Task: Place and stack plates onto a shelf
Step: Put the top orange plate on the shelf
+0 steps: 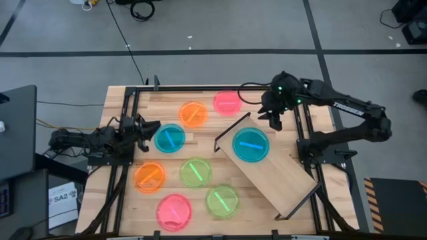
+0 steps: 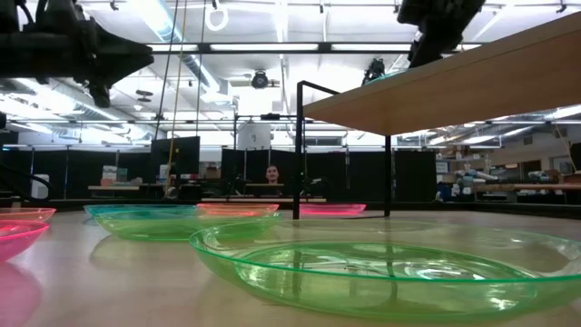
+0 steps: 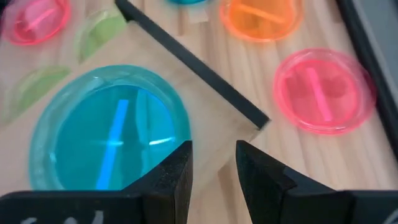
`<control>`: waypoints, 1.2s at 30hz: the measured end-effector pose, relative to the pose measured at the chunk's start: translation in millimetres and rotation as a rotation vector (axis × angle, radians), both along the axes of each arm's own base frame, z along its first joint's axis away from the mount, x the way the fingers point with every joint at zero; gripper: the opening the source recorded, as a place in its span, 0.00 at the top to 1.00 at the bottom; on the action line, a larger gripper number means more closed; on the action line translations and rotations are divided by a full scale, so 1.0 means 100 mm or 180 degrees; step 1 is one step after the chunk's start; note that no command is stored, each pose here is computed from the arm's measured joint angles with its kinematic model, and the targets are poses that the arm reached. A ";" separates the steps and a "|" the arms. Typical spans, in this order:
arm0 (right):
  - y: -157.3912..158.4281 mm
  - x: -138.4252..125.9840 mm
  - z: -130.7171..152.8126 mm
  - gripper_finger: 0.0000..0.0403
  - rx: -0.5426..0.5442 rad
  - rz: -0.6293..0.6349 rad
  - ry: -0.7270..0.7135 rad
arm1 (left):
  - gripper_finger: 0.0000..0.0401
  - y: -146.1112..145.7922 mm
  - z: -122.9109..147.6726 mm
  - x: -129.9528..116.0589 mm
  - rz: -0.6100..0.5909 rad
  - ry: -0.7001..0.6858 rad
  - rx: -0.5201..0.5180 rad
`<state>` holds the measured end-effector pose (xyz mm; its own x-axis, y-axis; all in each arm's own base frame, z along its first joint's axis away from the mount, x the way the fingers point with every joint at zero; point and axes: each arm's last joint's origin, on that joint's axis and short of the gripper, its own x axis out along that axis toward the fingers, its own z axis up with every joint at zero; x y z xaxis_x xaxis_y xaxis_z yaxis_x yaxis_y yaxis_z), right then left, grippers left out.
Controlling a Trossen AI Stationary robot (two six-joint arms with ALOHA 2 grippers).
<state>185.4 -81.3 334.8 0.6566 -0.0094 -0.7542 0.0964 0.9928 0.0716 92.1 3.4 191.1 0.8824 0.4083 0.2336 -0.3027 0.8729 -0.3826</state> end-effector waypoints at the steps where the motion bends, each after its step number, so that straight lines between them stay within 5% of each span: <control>1: -0.01 -0.02 -0.01 0.68 -0.0062 -0.0052 -0.0036 | 0.80 0.00 0.01 0.01 0.0019 -0.0027 -0.0039; 16: -0.16 -0.04 0.08 0.68 -0.0507 -0.0428 -0.0470 | 0.80 0.13 0.38 0.38 0.0382 0.0304 -0.0316; 26: -0.16 -0.04 0.08 0.68 -0.0501 -0.0426 -0.0461 | 0.80 0.49 0.82 0.81 0.0821 0.1300 -0.0409; 36: -0.16 -0.04 0.08 0.68 -0.0498 -0.0425 -0.0457 | 0.80 1.10 0.92 0.99 0.0565 0.2147 -0.1195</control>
<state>181.9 -97.5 342.7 0.7420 -0.2125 -0.6358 0.2273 0.9720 -0.0596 191.2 113.3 282.8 0.6988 0.5017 -0.5099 -0.6967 0.6388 -0.3263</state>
